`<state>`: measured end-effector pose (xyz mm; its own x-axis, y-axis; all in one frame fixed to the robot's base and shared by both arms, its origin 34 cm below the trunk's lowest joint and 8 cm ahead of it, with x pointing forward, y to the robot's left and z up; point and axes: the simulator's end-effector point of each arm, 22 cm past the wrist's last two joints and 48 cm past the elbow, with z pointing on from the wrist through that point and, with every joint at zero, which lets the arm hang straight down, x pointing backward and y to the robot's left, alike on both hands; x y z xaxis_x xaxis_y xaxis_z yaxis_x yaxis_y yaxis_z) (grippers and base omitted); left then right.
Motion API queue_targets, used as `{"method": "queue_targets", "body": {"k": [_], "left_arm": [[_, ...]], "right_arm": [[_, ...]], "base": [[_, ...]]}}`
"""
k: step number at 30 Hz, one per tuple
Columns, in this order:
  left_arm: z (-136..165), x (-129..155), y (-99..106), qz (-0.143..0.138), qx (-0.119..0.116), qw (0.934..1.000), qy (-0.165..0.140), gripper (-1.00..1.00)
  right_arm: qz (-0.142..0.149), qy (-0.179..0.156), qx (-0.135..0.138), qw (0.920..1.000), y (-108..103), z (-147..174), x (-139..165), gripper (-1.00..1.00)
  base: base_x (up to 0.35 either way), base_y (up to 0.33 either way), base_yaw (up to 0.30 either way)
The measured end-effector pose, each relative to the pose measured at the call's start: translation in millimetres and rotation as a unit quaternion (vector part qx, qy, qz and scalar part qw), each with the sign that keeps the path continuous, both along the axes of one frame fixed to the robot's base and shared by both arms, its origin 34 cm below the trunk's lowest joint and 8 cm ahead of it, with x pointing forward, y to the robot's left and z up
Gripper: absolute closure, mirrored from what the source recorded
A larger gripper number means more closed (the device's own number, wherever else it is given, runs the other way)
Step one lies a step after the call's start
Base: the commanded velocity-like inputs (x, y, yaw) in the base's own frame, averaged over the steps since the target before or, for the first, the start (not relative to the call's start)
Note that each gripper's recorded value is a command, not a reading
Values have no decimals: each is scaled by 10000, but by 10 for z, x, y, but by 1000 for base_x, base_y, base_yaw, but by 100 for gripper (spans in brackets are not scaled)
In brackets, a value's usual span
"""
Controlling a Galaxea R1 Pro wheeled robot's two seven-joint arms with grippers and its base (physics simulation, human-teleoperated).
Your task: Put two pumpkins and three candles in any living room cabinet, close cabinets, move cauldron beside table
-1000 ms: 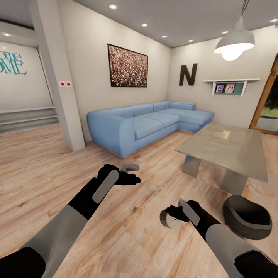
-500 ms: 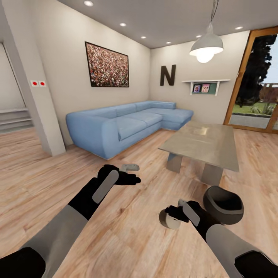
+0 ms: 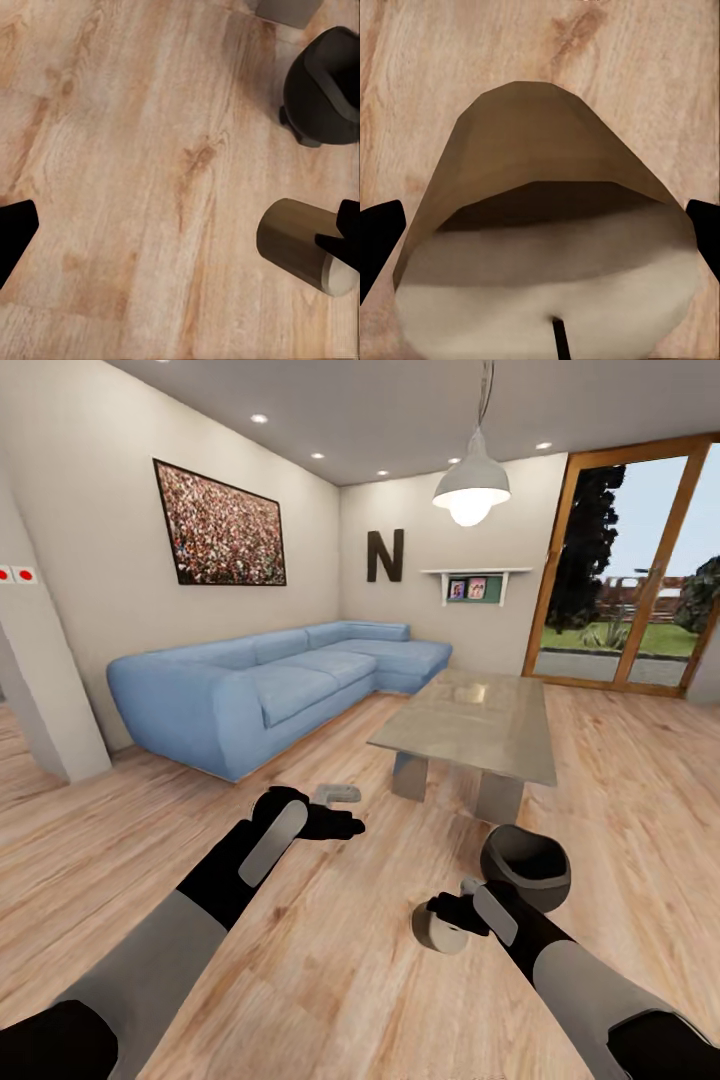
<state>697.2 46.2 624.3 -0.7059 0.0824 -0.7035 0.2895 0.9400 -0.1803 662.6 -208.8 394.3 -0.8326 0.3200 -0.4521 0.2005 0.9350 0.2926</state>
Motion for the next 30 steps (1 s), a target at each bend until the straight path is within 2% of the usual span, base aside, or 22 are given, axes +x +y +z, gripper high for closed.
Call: {"method": "queue_targets", "body": {"k": [30], "left_arm": [[1,0,0,1,3,10000,-3,-100]], "right_arm": [[-3,3,3,10000,-1,-4,-2,100]], "base": [[-17,0,-295]]}}
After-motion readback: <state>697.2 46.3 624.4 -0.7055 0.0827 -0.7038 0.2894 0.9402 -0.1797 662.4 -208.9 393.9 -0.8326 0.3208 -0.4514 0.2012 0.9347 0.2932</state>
